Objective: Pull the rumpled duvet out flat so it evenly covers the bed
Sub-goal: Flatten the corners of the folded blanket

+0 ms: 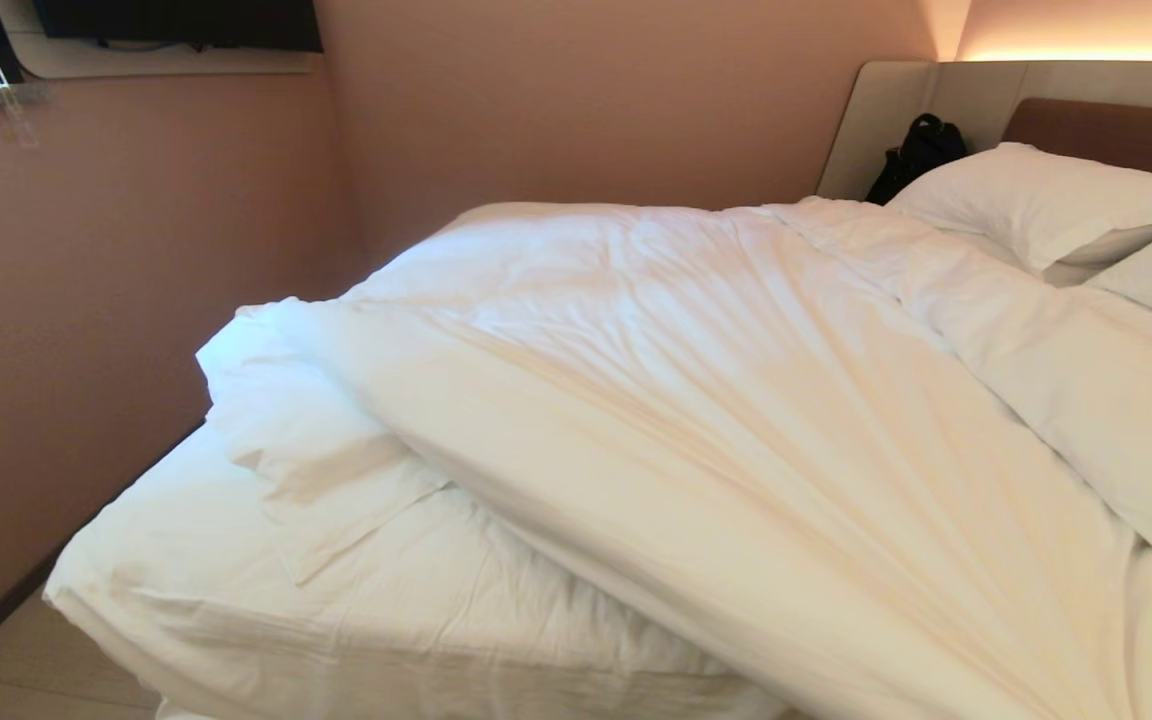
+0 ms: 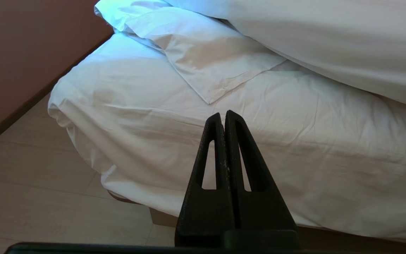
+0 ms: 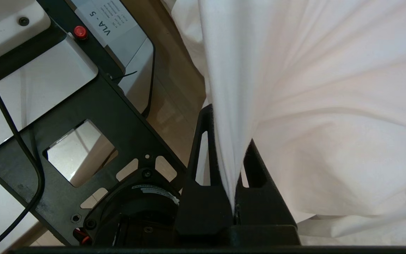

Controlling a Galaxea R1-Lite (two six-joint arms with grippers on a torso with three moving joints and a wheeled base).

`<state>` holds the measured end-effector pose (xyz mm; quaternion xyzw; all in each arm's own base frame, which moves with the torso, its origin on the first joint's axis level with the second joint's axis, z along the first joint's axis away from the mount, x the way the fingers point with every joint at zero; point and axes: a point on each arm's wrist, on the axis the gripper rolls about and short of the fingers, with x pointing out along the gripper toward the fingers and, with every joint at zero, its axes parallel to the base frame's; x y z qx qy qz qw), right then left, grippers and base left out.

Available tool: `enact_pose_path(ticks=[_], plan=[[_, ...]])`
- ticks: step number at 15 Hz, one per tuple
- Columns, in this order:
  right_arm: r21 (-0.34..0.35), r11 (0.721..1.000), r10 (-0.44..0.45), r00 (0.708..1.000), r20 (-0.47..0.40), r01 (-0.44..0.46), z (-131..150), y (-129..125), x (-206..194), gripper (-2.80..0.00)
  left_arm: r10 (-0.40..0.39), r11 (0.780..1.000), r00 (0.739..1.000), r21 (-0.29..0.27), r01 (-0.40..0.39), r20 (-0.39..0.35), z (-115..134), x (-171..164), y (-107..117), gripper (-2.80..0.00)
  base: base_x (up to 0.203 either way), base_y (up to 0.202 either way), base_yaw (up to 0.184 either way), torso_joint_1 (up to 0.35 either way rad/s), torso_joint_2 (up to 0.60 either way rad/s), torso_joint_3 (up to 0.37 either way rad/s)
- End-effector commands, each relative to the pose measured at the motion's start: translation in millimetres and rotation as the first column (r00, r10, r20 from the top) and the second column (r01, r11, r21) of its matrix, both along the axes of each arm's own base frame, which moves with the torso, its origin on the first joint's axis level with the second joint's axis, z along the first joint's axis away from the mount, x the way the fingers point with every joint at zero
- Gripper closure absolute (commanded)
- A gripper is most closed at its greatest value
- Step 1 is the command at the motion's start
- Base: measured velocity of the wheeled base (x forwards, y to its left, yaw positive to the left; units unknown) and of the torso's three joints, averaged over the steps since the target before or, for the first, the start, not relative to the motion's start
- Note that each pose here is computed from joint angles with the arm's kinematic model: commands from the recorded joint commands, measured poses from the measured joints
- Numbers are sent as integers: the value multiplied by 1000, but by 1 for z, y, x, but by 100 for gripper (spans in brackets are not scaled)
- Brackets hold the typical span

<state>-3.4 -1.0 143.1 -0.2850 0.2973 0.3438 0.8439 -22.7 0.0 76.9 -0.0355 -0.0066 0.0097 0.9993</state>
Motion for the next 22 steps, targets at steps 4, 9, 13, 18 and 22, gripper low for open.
enact_pose_path(ticks=[4, 9, 13, 18, 22], plan=[[12, 999, 29, 999, -20, -29, 3, 3, 3, -280, 2, 1000, 1000, -1, -2, 0, 0, 0, 0, 0, 0, 0, 0, 0, 0, 0], [76, 994, 83, 996, -16, -81, 19, 7, 6, -280, 2, 1000, 1000, -1, -2, 0, 0, 0, 0, 0, 0, 0, 0, 0, 0, 0], [171, 984, -39, 997, -65, 49, 43, 19, 27, -280, 2, 1000, 1000, -1, -2, 0, 0, 0, 0, 0, 0, 0, 0, 0, 0, 0], [46, 857, -486, 835, -258, 513, 29, 34, 92, 0, 0, 1000, 1000, -1, 0, 0, 0, 0, 0, 0, 0, 0, 0, 0, 0, 0], [-25, 610, -769, 585, -258, 792, 18, 2, 114, 0, 1, 1000, 1000, -1, -1, 0, 0, 0, 0, 0, 0, 0, 0, 0, 0, 0]])
